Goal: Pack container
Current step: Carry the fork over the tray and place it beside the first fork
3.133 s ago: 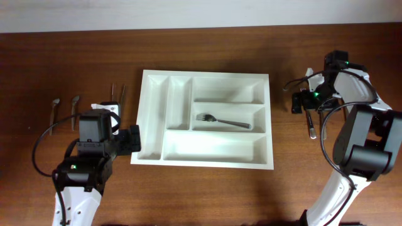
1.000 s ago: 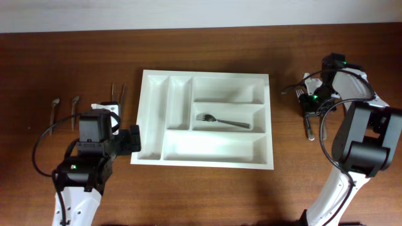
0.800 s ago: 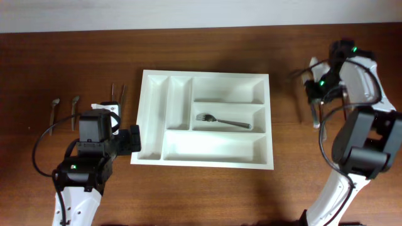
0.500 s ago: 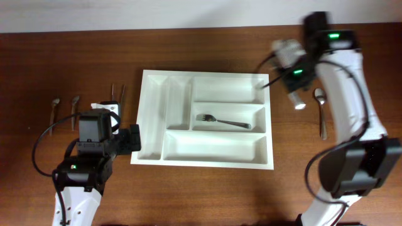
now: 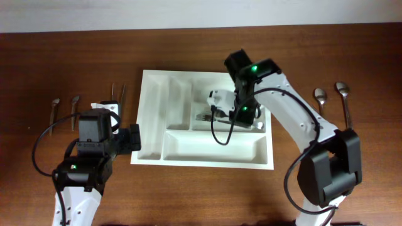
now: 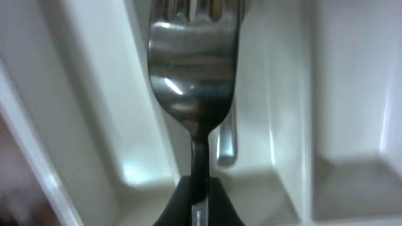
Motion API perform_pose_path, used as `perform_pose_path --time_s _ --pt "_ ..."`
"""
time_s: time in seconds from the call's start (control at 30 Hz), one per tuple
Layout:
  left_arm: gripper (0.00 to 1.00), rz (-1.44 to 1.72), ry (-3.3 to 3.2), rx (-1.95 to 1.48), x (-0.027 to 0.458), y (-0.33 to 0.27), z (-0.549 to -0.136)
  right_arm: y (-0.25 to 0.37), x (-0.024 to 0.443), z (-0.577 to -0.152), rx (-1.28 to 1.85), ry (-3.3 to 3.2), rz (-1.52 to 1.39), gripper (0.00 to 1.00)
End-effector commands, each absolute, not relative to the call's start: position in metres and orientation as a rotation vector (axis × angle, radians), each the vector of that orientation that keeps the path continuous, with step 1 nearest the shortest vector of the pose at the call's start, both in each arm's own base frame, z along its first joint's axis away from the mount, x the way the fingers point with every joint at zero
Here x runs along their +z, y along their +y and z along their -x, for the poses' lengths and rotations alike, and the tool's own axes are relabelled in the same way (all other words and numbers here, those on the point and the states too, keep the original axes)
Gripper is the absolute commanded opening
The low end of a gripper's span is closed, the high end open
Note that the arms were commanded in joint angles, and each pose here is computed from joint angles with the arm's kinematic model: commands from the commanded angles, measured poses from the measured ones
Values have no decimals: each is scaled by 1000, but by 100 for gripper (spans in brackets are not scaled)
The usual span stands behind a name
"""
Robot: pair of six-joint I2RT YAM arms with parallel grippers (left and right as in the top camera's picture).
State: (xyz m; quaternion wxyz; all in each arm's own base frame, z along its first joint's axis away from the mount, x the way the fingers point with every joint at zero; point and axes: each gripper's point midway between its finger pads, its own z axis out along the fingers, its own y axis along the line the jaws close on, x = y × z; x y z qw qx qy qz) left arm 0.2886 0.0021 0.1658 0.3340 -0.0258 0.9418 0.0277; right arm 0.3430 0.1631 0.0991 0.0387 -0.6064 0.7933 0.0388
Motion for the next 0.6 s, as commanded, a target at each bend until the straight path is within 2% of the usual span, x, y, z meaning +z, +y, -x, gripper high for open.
perform_pose_path --time_s 0.0,0.2,0.27,0.33,0.37,0.4,0.5,0.57 --pt "99 68 2446 56 171 0 -291 162 73 -335 135 2386 1947 4" --pt "99 68 2446 55 171 0 -291 166 61 -343 114 2347 1924 4" --pt "99 68 2446 55 171 0 -291 167 61 -345 109 2339 1919 8" --pt "99 68 2447 55 171 0 -291 167 61 -347 105 2333 1914 17" --pt "99 68 2447 55 171 0 -291 167 61 -347 105 2332 1914 29" --pt "99 68 2447 55 171 0 -291 167 61 -347 105 2333 1914 36" --pt "99 68 2447 55 171 0 -291 167 61 -347 106 2338 1910 43" --pt "99 68 2446 55 171 0 -291 166 67 -347 100 2362 1878 44"
